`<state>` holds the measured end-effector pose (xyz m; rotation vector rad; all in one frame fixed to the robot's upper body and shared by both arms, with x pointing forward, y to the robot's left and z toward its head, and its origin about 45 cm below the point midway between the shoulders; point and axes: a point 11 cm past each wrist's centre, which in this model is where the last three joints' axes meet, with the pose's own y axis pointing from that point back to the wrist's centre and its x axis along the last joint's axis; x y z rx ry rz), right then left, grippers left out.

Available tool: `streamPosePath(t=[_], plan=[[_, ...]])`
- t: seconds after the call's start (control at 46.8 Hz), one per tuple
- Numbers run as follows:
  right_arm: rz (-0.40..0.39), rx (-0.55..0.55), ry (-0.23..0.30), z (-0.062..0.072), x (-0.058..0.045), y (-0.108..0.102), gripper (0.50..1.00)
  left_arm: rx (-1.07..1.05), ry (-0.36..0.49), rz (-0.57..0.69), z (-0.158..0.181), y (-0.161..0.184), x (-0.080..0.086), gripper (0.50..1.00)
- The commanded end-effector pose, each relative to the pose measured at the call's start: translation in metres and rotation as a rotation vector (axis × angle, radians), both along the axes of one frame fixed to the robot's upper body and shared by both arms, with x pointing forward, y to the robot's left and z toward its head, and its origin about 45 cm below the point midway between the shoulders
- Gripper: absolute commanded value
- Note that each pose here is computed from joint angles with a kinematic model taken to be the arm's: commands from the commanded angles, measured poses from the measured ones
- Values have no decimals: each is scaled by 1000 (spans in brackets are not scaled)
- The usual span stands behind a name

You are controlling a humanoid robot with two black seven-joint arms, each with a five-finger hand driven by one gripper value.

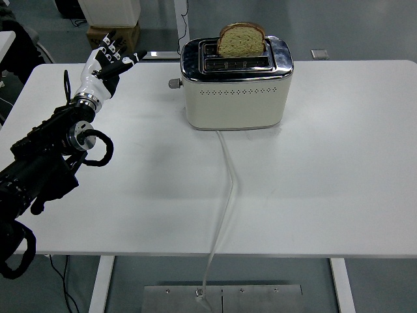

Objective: Press down toaster

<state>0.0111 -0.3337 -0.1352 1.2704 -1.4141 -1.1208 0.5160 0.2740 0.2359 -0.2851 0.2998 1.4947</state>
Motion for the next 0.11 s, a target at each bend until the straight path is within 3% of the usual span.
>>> streamPosePath(t=[0.0, 0.085], plan=[[4, 0, 1, 0, 0, 0, 1000, -24, -20, 17, 4, 3, 1, 1000], [7, 1, 0, 0, 0, 1, 1000, -28, -30, 23, 5, 6, 1, 1000]])
